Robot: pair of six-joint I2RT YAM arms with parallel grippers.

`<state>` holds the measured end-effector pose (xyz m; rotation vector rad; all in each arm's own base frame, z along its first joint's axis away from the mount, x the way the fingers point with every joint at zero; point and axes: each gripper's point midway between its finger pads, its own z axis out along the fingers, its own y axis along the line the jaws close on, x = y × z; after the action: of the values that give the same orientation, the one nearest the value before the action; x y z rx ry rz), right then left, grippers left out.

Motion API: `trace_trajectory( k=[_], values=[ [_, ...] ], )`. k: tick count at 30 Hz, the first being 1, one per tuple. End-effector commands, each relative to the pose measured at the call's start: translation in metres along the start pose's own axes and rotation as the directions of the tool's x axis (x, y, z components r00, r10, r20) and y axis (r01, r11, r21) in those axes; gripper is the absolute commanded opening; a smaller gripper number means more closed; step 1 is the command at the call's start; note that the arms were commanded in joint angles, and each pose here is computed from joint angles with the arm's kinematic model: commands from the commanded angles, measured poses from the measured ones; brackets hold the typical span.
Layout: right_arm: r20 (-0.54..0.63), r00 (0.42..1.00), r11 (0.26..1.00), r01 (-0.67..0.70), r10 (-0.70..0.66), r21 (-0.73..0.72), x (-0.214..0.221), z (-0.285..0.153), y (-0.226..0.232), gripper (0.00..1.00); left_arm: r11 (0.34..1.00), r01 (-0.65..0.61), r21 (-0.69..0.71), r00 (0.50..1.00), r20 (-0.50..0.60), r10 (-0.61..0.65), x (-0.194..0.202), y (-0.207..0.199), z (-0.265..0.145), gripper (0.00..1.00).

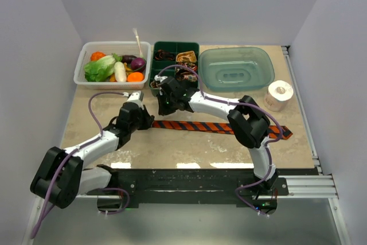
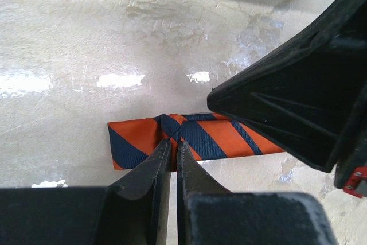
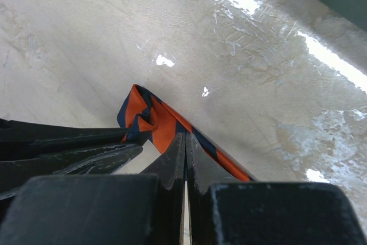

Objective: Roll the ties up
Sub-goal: Roll the tie at the center of the board.

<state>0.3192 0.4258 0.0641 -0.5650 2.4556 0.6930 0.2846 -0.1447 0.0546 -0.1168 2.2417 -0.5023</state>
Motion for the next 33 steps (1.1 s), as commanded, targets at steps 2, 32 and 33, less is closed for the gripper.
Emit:
trace_trajectory(
  k=[2, 32, 33],
  values=[
    [0.021, 1.0, 1.0, 0.012, -0.012, 0.022, -0.004, -0.012, -0.008, 0.0, 0.998, -0.014, 0.062, 0.999, 0.034, 0.011, -0.014, -0.02, 0.008, 0.0],
    [0.045, 0.998, 0.996, 0.044, -0.041, -0.077, -0.006, -0.01, 0.006, 0.0, 0.988, 0.045, 0.15, 0.999, -0.01, -0.044, 0.004, -0.032, 0.019, 0.2],
    [0.047, 0.998, 0.996, 0.045, -0.041, -0.08, -0.007, -0.009, 0.006, 0.0, 0.988, 0.045, 0.144, 0.999, -0.018, -0.043, 0.007, -0.031, 0.019, 0.09]
  ],
)
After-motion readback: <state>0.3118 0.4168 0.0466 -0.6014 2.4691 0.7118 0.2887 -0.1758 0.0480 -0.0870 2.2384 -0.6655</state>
